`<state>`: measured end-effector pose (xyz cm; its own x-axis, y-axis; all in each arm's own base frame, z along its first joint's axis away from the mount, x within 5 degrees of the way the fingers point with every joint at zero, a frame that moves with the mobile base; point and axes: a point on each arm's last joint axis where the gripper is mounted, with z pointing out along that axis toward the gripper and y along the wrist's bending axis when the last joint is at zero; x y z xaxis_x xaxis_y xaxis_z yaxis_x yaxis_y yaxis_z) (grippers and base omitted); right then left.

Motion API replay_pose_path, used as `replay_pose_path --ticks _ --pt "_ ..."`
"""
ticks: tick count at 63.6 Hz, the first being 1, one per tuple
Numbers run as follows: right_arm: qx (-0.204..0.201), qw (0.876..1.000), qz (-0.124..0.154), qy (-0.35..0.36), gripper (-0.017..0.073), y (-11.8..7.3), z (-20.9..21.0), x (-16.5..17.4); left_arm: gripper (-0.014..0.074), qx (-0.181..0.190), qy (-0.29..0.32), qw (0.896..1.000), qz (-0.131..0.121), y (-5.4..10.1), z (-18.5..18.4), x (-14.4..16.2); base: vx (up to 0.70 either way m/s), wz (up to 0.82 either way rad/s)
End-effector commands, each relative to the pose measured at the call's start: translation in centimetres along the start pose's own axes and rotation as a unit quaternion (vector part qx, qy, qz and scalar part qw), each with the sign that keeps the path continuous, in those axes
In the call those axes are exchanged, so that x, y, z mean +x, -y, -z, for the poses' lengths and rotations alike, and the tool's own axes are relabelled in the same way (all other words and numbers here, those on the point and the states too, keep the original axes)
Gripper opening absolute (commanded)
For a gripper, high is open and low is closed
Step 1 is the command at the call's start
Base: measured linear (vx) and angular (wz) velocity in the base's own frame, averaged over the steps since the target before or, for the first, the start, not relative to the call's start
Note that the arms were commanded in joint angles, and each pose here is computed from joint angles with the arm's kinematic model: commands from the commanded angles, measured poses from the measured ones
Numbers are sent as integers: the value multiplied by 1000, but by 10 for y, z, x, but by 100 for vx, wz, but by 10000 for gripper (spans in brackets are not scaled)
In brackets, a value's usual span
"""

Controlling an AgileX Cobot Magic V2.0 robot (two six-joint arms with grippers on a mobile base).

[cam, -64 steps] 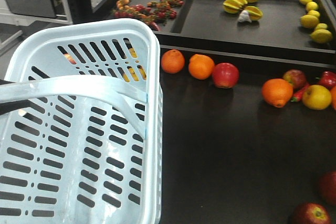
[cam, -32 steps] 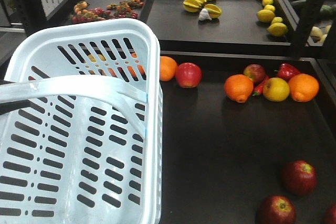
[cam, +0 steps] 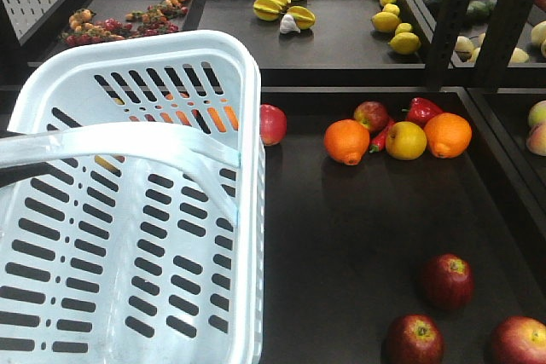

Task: Pick three apples into basket with both arms
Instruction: 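Drive the base up to the fruit table edge holding the basket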

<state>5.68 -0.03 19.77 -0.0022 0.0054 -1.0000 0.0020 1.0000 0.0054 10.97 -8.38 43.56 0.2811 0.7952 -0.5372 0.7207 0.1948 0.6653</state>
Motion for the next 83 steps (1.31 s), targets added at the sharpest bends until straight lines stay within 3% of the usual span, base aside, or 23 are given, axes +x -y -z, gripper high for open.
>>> replay_pose_path --ticks 1,83 --pt "-2 1000 6 28 -9 0 0 -2 -6 -51 41 998 11 -9 11 -10 2 -9" --pt "-2 1000 6 28 -9 0 0 -2 -6 -51 41 998 11 -9 11 -10 0 -1"
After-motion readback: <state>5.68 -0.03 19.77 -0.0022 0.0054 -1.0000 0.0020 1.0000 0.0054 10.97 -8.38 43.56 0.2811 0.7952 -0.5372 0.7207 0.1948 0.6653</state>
